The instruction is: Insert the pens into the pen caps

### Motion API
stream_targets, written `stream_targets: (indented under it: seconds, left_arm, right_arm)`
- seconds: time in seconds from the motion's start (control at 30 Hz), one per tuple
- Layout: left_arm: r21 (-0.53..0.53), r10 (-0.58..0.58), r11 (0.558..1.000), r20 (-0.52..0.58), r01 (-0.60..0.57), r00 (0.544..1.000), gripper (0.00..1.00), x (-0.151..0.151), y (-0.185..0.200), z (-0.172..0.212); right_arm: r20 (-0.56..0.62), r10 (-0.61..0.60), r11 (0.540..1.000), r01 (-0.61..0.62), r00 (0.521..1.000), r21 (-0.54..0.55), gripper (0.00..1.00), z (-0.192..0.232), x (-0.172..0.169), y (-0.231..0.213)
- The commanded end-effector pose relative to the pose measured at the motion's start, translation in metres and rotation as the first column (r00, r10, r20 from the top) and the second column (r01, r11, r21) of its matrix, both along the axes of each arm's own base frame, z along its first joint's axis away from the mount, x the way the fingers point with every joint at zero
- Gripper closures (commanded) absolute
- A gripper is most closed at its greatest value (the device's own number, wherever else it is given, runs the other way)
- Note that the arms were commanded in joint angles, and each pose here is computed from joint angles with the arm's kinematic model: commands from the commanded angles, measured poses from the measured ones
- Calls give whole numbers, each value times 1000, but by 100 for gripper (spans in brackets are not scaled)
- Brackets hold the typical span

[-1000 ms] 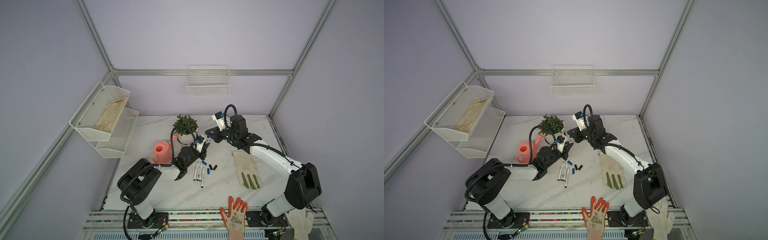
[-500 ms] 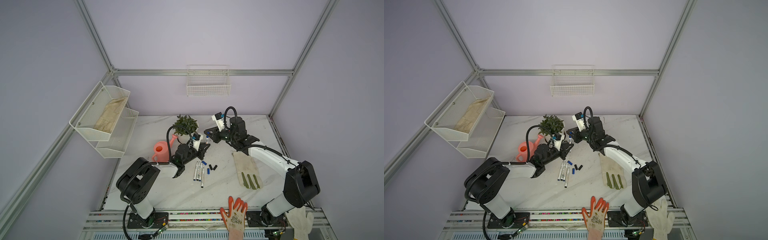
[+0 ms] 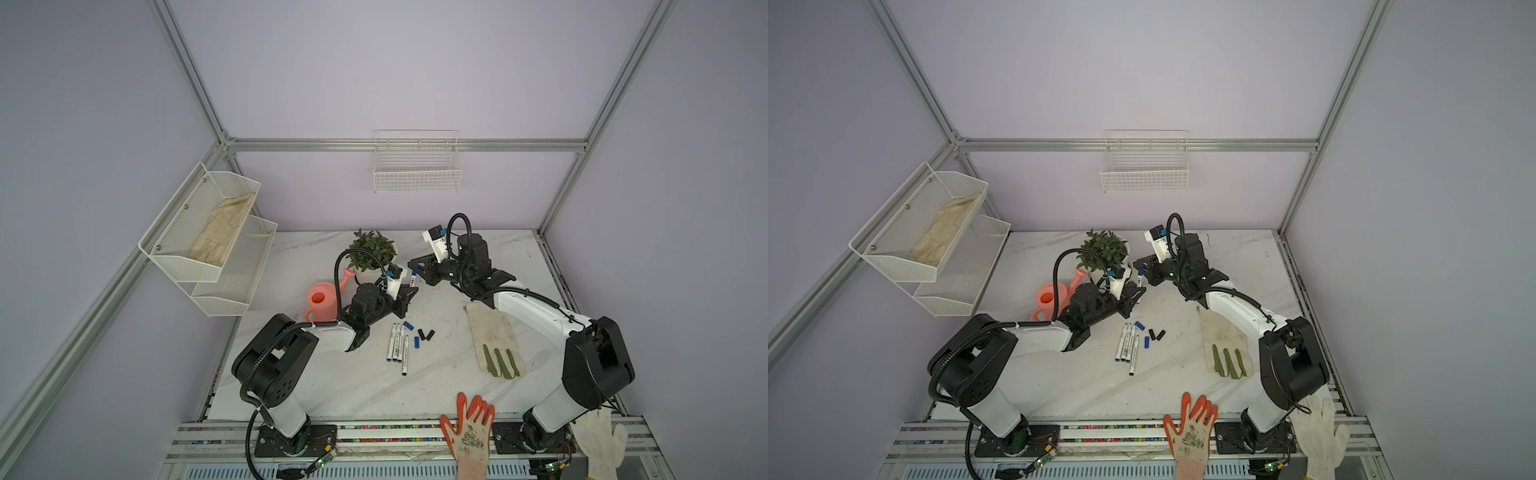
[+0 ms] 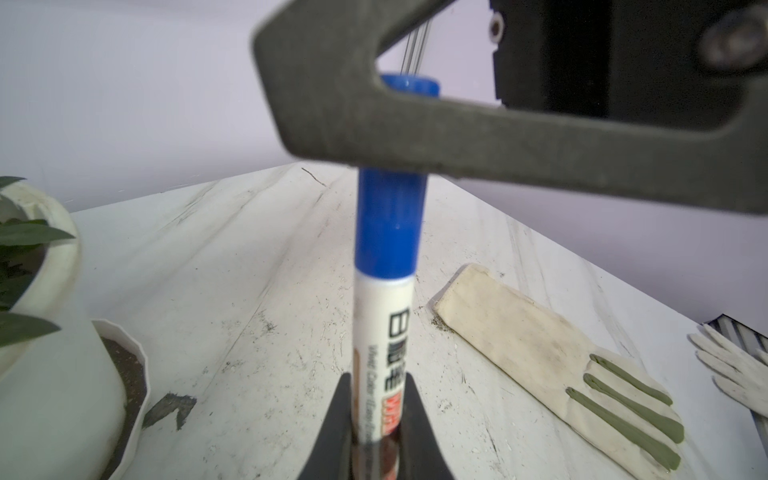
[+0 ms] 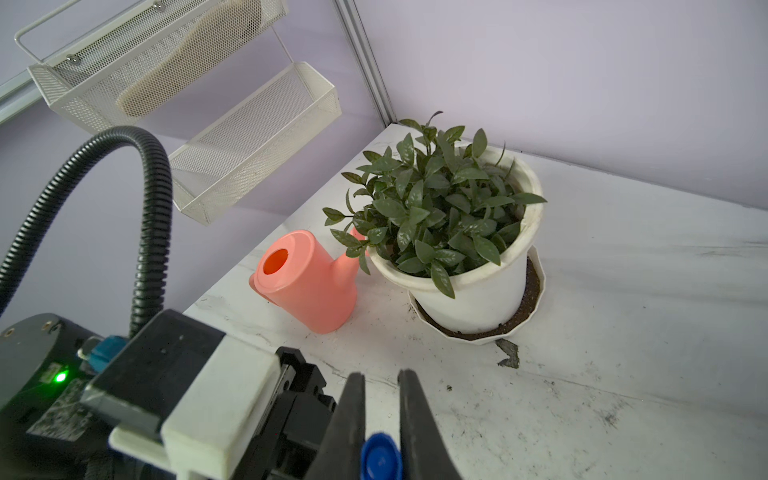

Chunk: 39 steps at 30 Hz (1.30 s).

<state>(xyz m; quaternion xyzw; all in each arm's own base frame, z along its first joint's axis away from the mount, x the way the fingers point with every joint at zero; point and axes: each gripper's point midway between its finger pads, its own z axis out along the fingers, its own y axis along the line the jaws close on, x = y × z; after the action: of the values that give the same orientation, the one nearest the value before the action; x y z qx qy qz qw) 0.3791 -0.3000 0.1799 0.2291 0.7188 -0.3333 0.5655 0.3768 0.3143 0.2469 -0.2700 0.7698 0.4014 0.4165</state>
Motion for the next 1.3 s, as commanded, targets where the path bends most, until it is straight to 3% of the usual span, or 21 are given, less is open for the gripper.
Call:
stream_targets:
  seconds: [0.0, 0.17, 0.37, 0.5, 0.6, 0.77, 1.03, 1.27]
  left_arm:
    - [-549, 410, 812, 297, -197, 862, 100, 52, 103, 212]
    - [-612, 230, 790, 345, 33, 910, 100, 32, 98, 237]
    - [-568, 97, 803, 424, 182, 900, 100, 9, 84, 259]
    - [-590, 170, 797, 418, 125, 892, 100, 14, 94, 262]
    - [-601, 294, 799, 354, -24, 888, 100, 33, 106, 256]
    - [-489, 442, 844, 396, -223, 805, 100, 47, 100, 254]
    - [-451, 441, 862, 448, -230, 778, 100, 52, 80, 258]
    - [-499, 500, 827, 441, -260, 745, 100, 54, 90, 266]
  right_arm:
    - [-434, 114, 975, -185, 894, -125, 100, -99, -78, -7]
    - [-438, 108, 981, -168, 892, -101, 100, -92, -71, -13]
    - [-430, 145, 984, -174, 891, -30, 100, -73, -65, -20]
    - [-435, 160, 982, -186, 886, -17, 100, -71, -70, -20]
    - [-441, 140, 983, -176, 886, -41, 100, -79, -72, -21]
    - [-440, 162, 970, -224, 883, -93, 100, -89, -83, -11]
    - [-470, 171, 960, -254, 866, -119, 100, -104, -92, -1]
    - [-503, 144, 952, -257, 852, -163, 100, -123, -94, 0]
